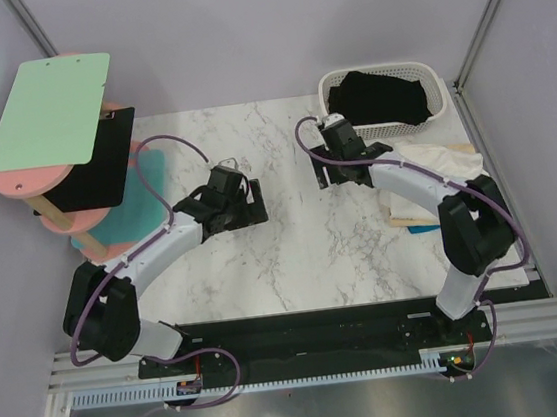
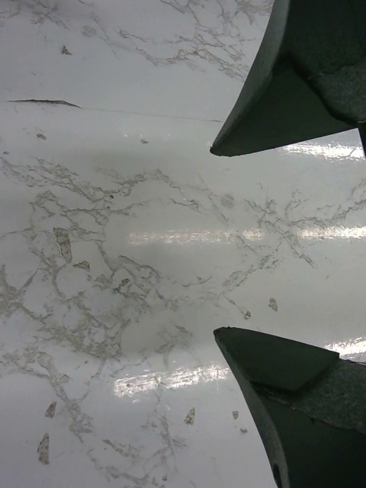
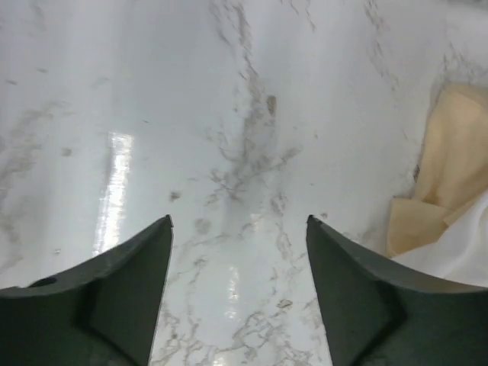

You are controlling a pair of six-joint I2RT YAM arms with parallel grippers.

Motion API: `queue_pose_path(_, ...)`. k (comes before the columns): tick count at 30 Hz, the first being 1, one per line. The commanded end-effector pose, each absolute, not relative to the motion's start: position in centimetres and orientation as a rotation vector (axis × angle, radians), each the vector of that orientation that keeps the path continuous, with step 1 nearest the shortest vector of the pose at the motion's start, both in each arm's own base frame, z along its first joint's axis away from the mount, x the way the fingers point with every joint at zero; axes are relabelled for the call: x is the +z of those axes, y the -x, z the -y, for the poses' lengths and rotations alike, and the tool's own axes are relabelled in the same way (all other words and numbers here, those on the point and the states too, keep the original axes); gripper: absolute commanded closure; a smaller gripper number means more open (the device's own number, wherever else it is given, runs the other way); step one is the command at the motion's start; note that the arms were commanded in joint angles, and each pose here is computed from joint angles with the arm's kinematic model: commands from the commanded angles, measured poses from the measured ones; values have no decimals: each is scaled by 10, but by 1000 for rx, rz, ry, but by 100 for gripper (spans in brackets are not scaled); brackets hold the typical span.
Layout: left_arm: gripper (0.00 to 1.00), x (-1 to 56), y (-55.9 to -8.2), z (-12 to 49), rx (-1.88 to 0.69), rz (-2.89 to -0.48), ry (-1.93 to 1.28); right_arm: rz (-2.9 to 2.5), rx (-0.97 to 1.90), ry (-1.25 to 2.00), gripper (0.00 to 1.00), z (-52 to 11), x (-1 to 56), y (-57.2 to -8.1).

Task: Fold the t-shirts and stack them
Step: Put the neatly folded tshirt into the corner of the board with the right arm

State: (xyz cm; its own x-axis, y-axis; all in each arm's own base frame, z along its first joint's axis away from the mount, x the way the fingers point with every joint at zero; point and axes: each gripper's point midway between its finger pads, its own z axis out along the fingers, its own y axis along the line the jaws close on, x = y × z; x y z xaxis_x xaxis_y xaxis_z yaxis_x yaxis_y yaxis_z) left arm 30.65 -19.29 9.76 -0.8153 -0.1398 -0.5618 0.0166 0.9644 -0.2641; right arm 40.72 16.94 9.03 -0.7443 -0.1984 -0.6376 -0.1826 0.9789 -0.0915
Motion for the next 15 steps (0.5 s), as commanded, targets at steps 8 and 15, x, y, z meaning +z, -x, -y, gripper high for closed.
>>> queue_pose_path(8, 0, 118, -310, 171, -300, -2370, 42, -2189, 367, 351, 2, -257, 147, -379)
queue_pose_path(15, 0, 114, -307, 175, -345, -2355, 2, -2201, 370, 445, 2, -298, 128, -357)
